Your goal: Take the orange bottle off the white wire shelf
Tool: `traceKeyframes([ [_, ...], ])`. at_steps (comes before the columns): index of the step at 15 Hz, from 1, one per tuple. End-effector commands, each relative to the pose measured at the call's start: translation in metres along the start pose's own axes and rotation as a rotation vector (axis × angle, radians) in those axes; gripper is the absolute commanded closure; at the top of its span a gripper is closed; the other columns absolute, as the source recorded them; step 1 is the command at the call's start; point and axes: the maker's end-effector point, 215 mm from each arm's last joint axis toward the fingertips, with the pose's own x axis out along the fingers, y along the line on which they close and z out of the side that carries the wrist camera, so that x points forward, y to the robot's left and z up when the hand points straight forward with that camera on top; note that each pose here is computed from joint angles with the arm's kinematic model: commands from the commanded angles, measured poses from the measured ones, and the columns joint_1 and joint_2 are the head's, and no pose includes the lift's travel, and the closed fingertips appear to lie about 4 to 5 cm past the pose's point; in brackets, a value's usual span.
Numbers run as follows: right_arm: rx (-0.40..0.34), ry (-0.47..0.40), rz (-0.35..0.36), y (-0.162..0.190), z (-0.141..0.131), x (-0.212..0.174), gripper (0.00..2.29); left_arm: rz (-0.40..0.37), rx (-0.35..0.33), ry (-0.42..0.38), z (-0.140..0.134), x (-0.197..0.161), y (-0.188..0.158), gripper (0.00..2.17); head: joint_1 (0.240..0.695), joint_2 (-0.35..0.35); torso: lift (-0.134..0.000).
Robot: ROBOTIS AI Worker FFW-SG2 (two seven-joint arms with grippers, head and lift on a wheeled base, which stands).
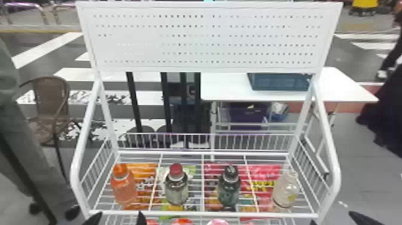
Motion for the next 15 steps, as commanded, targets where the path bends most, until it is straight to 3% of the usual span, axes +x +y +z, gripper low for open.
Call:
traceKeyframes([
  [1, -0.002, 0.003, -0.001, -0.001, -0.001, 0.000, 0.15, -0.004, -0.005, -0.038, -0.003, 0.018, -0.002, 0.10, 0.499, 0.000, 0.000],
  [9, -0.004, 0.008, -0.009, -0.005, -0.004, -0.002, 0.15, 0.017, 0.013, -0.001, -0.038, 0.075, 0.010, 0.10, 0.499, 0.000, 0.000],
  [15, -0.003, 0.012, -0.018, -0.007, -0.004, -0.005, 0.15, 0.043, 0.016, -0.026, -0.034, 0.106, 0.028, 0.10, 0.499, 0.000, 0.000],
])
